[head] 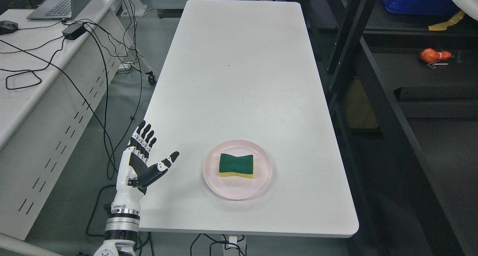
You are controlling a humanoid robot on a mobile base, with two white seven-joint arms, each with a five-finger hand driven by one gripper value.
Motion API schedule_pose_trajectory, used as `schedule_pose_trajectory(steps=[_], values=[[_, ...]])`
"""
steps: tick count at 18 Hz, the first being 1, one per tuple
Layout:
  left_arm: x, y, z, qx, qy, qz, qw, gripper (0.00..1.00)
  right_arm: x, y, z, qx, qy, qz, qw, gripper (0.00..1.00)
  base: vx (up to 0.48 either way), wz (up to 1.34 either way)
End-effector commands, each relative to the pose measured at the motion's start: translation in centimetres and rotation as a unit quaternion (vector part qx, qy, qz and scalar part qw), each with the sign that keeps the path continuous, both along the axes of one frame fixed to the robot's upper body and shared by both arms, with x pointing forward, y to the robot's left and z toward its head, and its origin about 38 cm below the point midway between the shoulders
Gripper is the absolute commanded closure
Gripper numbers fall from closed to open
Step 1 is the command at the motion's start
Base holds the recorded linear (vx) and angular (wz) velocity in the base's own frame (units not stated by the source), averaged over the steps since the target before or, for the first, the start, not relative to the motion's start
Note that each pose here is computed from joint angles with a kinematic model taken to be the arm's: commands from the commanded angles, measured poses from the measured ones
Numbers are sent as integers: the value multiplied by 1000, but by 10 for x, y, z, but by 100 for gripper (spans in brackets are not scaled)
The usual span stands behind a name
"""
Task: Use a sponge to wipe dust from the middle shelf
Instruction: 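Reach the left hand over the green-and-yellow sponge on the pink plate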
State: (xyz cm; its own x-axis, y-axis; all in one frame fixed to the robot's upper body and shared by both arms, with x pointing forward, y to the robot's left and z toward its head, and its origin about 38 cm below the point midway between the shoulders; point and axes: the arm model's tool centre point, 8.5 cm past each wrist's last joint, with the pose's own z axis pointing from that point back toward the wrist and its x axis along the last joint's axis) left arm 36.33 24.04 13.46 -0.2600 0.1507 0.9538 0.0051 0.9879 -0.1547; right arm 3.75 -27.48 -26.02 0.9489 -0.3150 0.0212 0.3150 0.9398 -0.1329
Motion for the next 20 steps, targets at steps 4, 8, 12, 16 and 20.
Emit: schedule_pose_trajectory(steps=[4, 8, 12, 16, 20], values=[[12, 6, 21, 33, -28, -17, 999, 2, 6, -12, 1, -10, -8, 1, 1000, 0, 0, 0], [38, 22, 70, 304, -106, -90, 943, 4, 6, -12, 1, -10, -8, 0, 1000, 0, 0, 0], [67, 3, 84, 602, -172, -178, 759, 4, 6, -12, 1, -10, -8, 0, 1000, 0, 0, 0], [80, -36, 81, 618, -199, -214, 730, 3, 6, -12, 1, -10, -8, 0, 1000, 0, 0, 0], [87, 0, 78, 753, -144, -209, 607, 7, 6, -12, 1, -10, -8, 0, 1000, 0, 0, 0]])
